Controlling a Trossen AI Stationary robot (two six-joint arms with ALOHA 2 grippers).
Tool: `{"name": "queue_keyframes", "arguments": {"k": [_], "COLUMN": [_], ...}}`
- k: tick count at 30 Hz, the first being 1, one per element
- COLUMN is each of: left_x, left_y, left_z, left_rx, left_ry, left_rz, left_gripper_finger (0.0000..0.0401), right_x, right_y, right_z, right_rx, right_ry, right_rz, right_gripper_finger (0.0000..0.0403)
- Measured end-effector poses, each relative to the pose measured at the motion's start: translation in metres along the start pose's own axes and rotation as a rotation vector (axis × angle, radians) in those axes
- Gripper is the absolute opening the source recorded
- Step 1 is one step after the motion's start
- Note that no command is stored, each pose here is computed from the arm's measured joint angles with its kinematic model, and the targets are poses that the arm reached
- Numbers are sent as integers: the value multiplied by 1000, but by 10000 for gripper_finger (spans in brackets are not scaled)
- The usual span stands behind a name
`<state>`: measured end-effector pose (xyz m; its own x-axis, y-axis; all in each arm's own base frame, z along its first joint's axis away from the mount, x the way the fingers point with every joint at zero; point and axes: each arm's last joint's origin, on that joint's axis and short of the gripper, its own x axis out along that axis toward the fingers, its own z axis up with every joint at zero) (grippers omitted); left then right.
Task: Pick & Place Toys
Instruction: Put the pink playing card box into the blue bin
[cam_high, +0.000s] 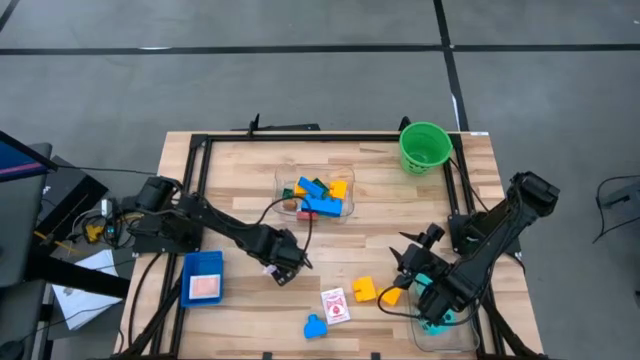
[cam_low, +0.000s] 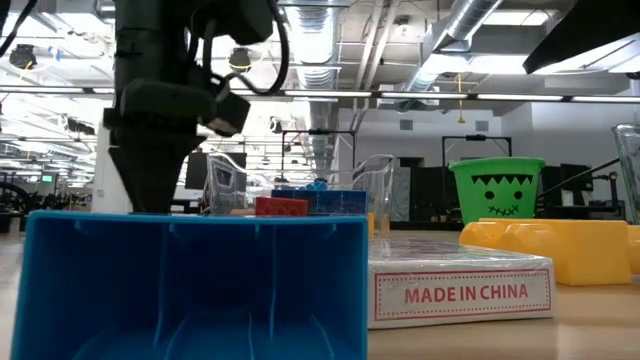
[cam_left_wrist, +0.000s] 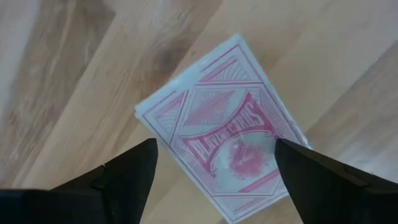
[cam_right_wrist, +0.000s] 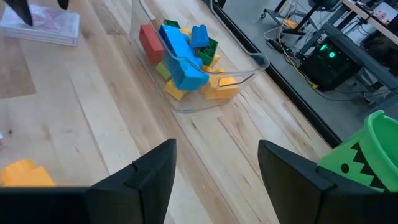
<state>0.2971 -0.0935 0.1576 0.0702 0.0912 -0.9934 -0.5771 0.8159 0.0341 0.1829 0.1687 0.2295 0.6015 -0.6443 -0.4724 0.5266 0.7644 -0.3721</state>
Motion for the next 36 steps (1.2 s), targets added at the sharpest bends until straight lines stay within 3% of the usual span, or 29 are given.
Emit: {"name": "queue_keyframes", "arguments": {"k": [9,17,19,22,27,33,36], "left_x": [3,-2,-8,-29,-56,-60,-65], "left_y": [11,18,23,32,44,48,57], "left_z": [-10,-16,-16,-14,-21,-32,-34], "left_rx": [19,277,281,189,-49,-231,-266], "left_ry": [77,89,56,-37,-204,-440,-504], "left_rz": [54,122,163,152,-10,-463,-582], "left_gripper_finger": [317,314,314,314,314,314,314], "right_x": [-5,-5,-5,-5,-5,-7,-8], "right_y": [0,-1,-1,-1,-1,-1,-1], "right_z": [-3,-3,-3,-3,-3,-4,-5], "right_rx": [-13,0,2,2,1,-2,7], "right_ry": [-8,-7,-7,-7,-6,-9,-11], "right_rz": [15,7,8,7,7,12,16], "right_gripper_finger": [218,218,218,218,218,218,218]}}
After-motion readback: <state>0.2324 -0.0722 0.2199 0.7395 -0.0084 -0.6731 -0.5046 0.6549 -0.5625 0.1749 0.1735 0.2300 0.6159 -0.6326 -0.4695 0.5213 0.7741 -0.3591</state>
